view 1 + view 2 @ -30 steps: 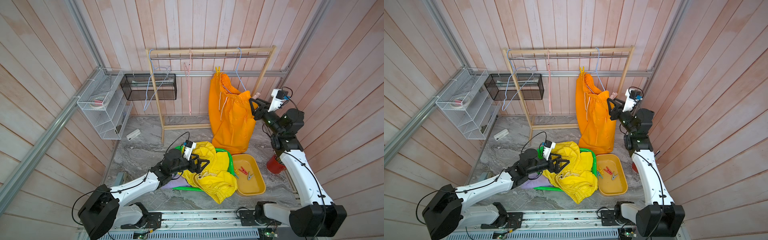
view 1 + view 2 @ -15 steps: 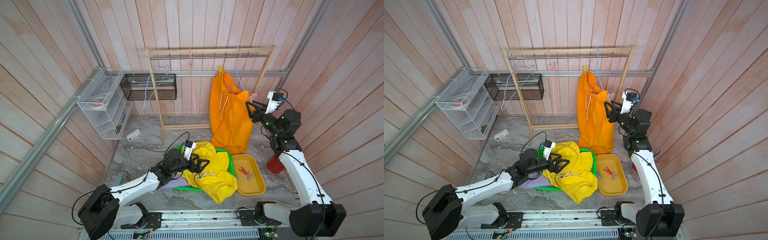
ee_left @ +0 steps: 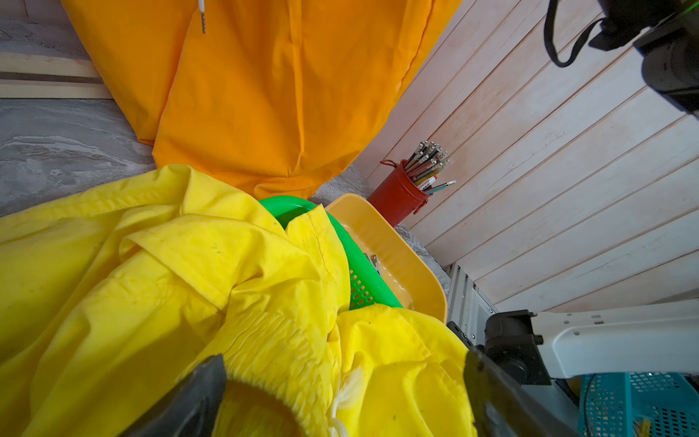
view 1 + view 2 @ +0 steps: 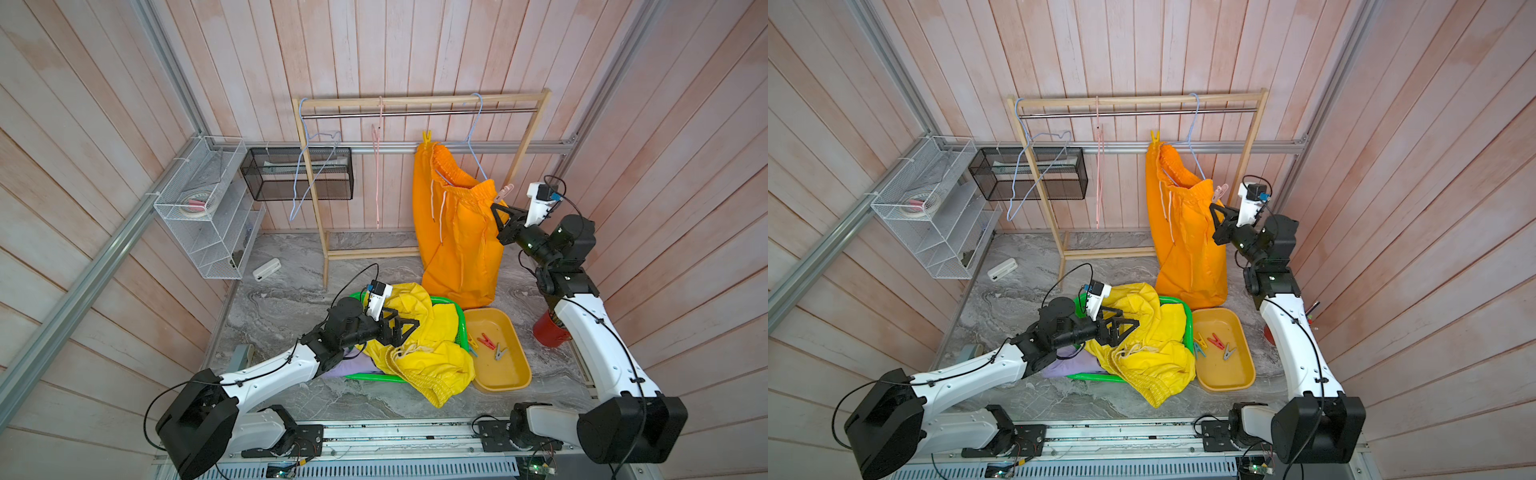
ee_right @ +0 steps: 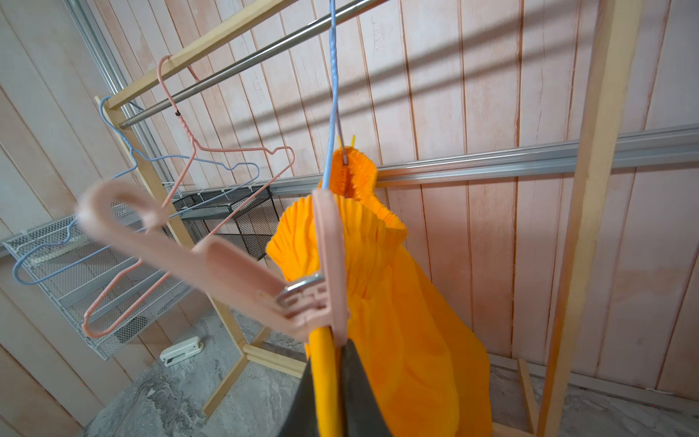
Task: Remove the clothespins securing shorts to the hanger
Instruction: Pick up the hanger from the clothesline.
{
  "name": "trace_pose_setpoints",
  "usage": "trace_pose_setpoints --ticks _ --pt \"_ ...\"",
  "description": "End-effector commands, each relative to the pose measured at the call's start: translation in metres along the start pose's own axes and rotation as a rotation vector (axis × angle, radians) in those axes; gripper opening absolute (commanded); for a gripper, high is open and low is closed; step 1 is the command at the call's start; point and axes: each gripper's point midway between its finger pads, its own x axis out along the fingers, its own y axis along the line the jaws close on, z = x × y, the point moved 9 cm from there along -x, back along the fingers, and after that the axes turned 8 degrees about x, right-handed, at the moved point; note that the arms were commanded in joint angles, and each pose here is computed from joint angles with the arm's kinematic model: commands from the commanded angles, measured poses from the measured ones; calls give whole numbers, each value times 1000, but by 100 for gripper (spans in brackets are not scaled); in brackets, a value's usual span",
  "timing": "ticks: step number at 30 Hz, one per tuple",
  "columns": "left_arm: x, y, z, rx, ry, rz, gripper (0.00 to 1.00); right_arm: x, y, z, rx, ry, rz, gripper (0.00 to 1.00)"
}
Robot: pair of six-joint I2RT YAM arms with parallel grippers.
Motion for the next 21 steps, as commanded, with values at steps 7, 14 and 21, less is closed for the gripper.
trace_pose_setpoints --ticks 7,14,21 --pt "0 0 -2 -3 1 -12 100 7 7 17 1 -35 26 0" --pt "-1 0 0 -9 -4 1 100 7 16 38 -23 -167 48 0" --pt "-3 0 0 -16 -7 20 100 -4 34 62 -77 -311 94 0"
